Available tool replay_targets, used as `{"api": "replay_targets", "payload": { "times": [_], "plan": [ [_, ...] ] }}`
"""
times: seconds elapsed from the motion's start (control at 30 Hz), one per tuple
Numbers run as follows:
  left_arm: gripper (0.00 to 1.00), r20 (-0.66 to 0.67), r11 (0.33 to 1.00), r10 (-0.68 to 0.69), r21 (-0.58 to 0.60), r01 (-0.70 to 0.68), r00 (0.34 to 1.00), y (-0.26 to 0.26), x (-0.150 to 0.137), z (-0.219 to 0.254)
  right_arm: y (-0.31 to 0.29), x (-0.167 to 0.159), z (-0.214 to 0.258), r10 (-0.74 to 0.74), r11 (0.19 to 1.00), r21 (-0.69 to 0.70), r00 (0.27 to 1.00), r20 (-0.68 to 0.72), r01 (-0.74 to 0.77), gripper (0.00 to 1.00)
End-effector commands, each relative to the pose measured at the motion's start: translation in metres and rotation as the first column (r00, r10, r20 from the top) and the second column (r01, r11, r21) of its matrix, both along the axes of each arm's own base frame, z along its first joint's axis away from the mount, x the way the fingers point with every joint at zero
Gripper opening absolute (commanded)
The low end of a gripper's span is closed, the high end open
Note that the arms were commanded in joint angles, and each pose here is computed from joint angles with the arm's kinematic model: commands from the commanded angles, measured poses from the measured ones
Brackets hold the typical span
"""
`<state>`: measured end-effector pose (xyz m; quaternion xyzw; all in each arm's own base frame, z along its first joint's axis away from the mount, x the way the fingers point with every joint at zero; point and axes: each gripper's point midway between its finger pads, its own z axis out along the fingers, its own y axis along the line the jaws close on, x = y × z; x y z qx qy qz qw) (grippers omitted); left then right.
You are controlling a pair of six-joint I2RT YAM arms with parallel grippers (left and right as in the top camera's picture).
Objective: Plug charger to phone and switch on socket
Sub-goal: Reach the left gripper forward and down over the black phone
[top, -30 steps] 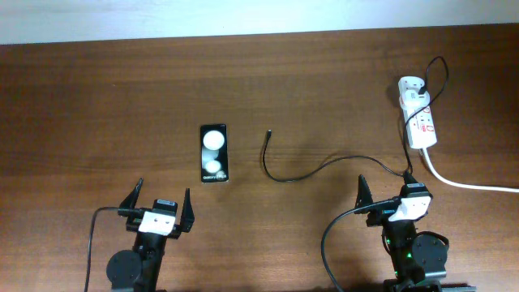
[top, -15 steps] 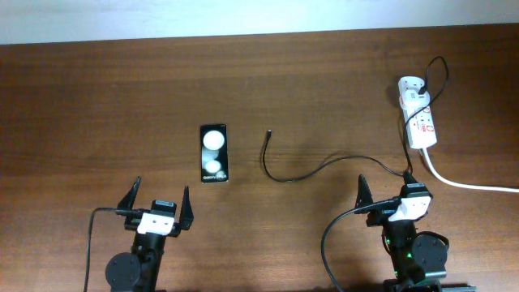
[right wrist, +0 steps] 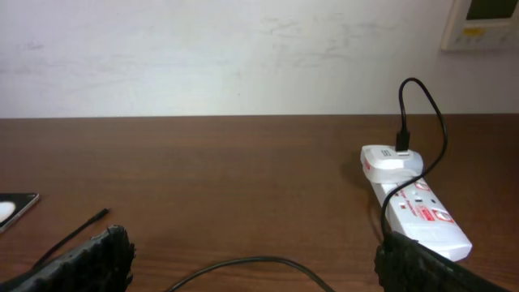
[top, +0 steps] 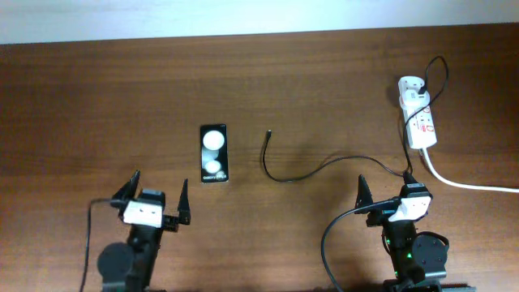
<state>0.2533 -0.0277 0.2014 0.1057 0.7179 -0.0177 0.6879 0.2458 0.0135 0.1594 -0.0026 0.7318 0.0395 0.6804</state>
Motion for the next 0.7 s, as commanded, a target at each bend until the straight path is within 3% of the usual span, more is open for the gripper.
{"api": "replay_targets", "payload": {
  "times": [0.0,0.3,0.5,0.67],
  "plan": [
    [0.99,-0.048,0.997,-0.076,-0.023,0.075,0.996,-0.012,0.016,0.033,0.0,0.0,-0.003,-0.004,1.0,0.003,1.0,-0.007,0.004,0.99],
    [0.99,-0.351,0.954,-0.297,-0.145,0.262,0.888,-0.046,0.112,0.064,0.0,0.0,-0.003,-0.004,1.0,0.003,1.0,-0.007,0.004,0.99],
    [0.99,-0.54,0.949,-0.313,-0.214,0.232,0.781,-0.047,0.17,0.07,0.0,0.0,-0.003,-0.004,1.0,0.003,1.0,-0.006,0.004,0.99],
    [0.99,-0.654,0.946,-0.321,-0.255,0.199,0.685,-0.048,0.168,0.049,0.0,0.0,-0.003,-0.004,1.0,0.003,1.0,-0.007,0.004,0.99]
  ]
}}
